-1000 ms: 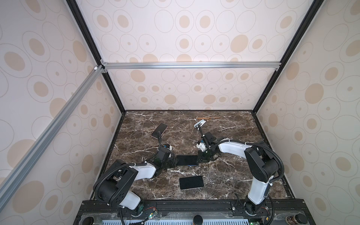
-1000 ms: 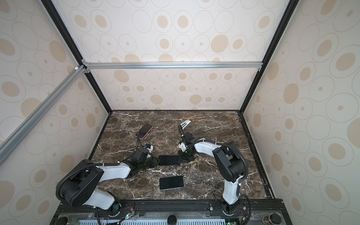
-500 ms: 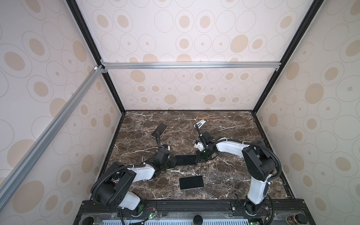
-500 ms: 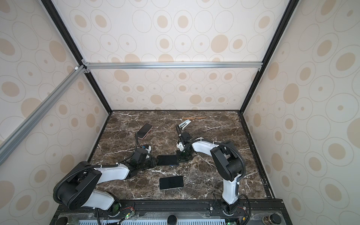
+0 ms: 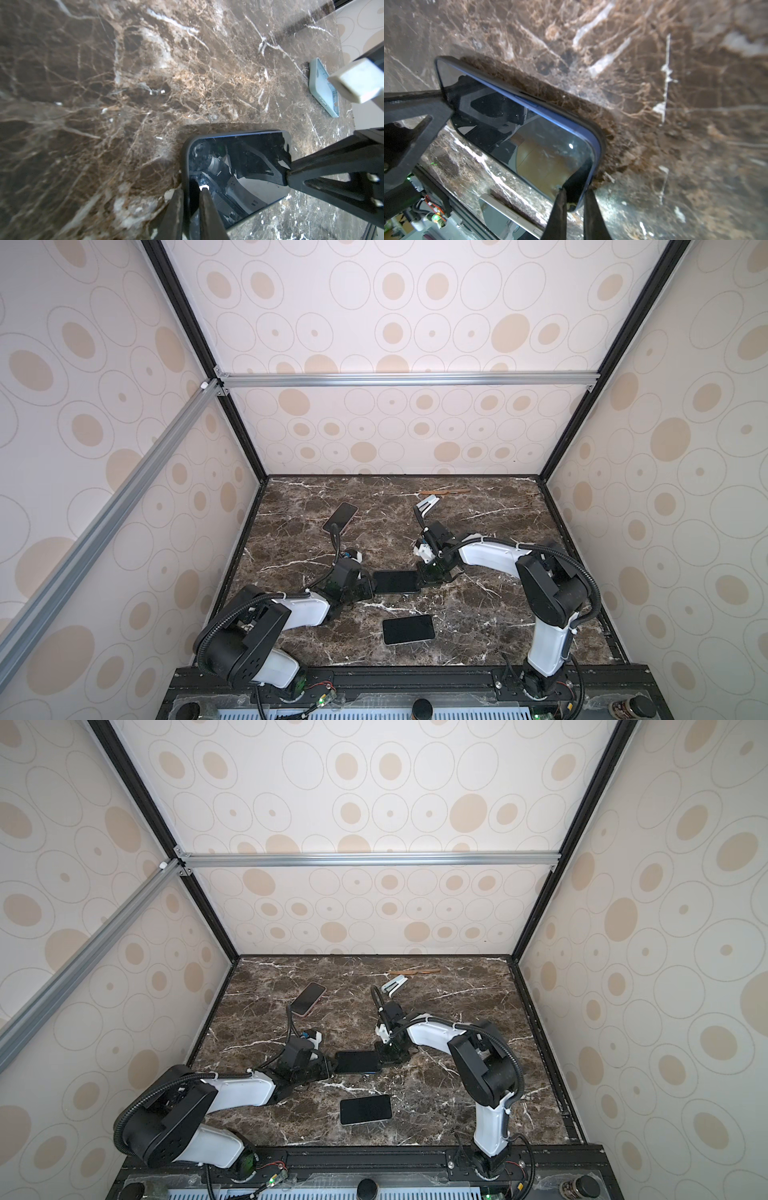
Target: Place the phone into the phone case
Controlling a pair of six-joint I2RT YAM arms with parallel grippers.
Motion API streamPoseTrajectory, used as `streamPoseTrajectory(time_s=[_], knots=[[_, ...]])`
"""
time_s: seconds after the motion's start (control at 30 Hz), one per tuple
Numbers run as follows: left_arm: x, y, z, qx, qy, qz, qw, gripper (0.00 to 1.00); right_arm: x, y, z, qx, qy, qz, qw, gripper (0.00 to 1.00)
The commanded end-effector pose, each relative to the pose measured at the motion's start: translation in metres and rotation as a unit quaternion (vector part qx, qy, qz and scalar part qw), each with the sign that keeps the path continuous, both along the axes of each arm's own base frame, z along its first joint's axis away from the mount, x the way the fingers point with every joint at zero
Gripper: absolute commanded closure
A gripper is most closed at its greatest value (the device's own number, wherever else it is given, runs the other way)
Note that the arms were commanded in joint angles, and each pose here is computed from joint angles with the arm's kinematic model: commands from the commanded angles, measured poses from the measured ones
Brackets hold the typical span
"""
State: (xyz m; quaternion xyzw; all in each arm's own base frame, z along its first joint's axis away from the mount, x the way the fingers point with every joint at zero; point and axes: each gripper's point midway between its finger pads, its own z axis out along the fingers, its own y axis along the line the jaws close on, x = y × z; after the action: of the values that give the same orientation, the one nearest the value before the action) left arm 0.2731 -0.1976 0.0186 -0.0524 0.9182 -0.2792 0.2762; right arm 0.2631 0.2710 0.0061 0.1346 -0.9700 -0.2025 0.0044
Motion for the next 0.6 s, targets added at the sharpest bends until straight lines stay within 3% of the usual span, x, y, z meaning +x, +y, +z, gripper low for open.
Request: streamPoseTrajectory(time_s=[0.0,0.2,0.57], knots=[[-0.04,0.015,-0.046,0.05,0.093,-0.009,0.994,0.85,-0.072,-0.09,-0.146,-0.261,0.057,0.077,0.96,0.94],[-0.028,0.009,-0.034,0.038,0.07,-0.009,0.997,0.85,-0.059,-0.075,-0.103,-0.232,0.029,0.072,0.97,0.92],[-0.015,0.023,-0.006,0.062,0.02,0.023,0.998,0.84,-0.032,-0.046,-0.029,-0.177,-0.026,0.062,0.982,0.74]])
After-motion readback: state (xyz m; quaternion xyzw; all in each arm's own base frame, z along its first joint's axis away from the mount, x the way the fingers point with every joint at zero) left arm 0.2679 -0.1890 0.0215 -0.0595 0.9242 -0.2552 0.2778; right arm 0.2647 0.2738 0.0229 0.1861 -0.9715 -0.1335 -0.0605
